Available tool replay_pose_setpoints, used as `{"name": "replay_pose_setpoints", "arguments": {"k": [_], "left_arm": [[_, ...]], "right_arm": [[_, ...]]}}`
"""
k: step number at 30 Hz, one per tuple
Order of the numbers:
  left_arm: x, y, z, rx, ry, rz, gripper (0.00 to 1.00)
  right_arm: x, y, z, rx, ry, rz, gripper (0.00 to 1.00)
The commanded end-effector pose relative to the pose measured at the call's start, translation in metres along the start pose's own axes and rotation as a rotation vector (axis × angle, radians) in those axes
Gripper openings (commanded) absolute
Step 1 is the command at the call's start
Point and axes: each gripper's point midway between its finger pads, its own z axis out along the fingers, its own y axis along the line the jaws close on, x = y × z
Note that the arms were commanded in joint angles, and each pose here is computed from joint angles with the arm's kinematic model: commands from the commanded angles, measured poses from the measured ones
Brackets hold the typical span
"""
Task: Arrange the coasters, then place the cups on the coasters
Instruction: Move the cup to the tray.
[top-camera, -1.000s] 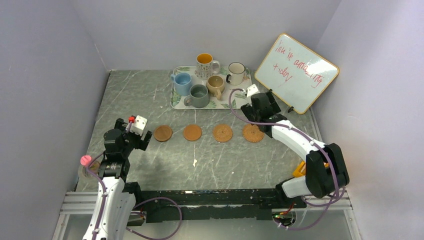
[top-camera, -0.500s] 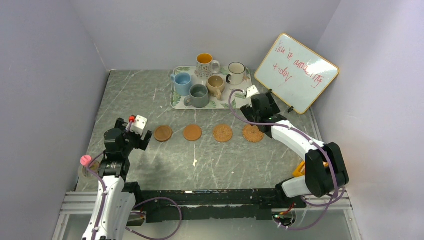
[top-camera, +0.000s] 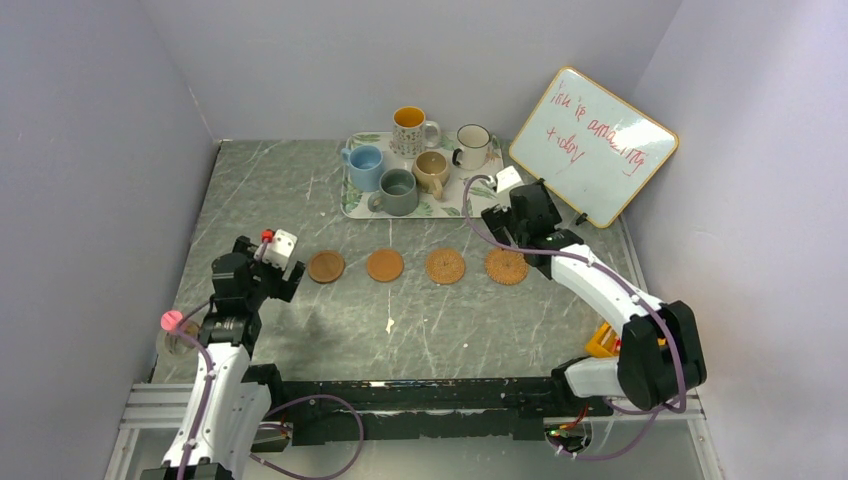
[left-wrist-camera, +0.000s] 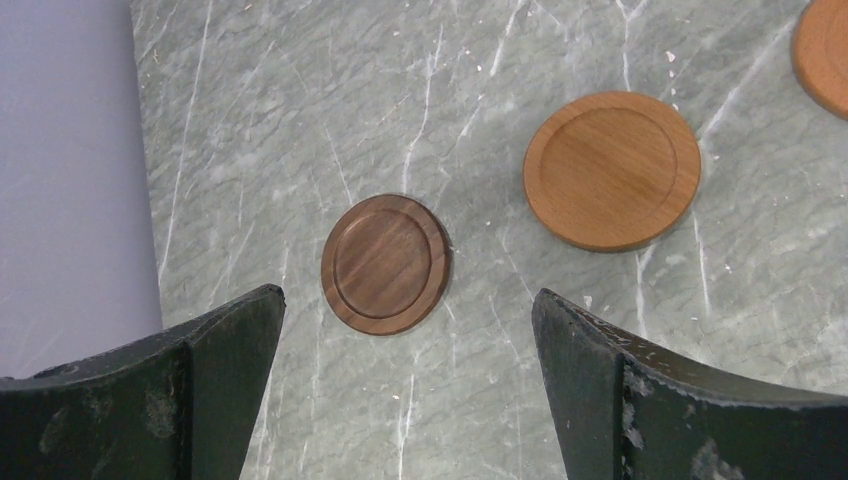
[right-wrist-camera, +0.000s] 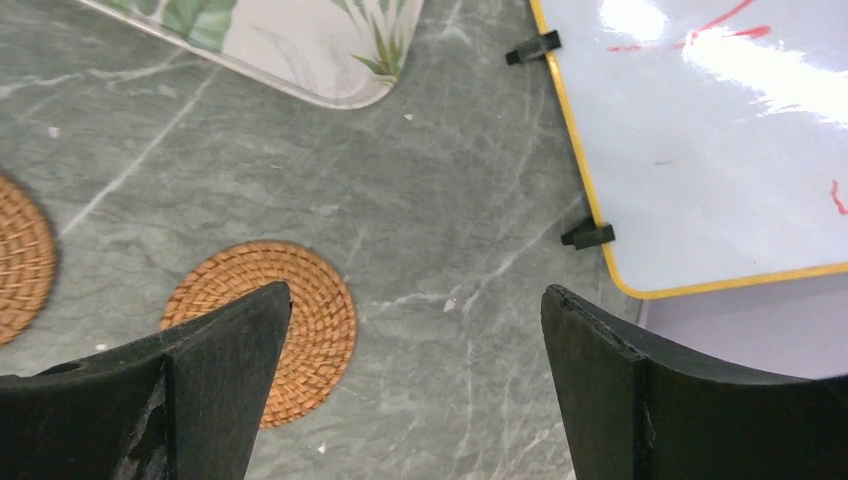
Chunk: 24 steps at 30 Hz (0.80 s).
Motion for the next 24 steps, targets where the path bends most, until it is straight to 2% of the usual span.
{"name": "replay_pose_setpoints", "arguments": {"k": [1,10,16,19,24], "left_arm": [[-0.028,0.009,0.003,0.012,-0.066,0.055,1.0],[-0.055,0.009,0.022,0.093,-0.091,0.054,1.0],[-0.08,0.009,0.032,0.111,-0.112,0.042,1.0],[-0.09,-0.003,0.033,0.137,-0.126,0.055,1.0],[-0.087,-0.017,0.037,0.144,-0.147,0.084,1.0]], "right_arm": [[-0.031,0.009,-0.011,-0.1,-0.057,0.047,1.0],[-0.095,0.071,-0.026,-0.197,-0.146,-0.107,1.0],[-0.133,0.101,-0.019,-0.293,-0.134,-0.092,1.0],[-0.146,0.104,-0.016,-0.298,-0.194,-0.085,1.0],[-0.161,0.106,-0.014,-0.303,-0.175,-0.036,1.0]]}}
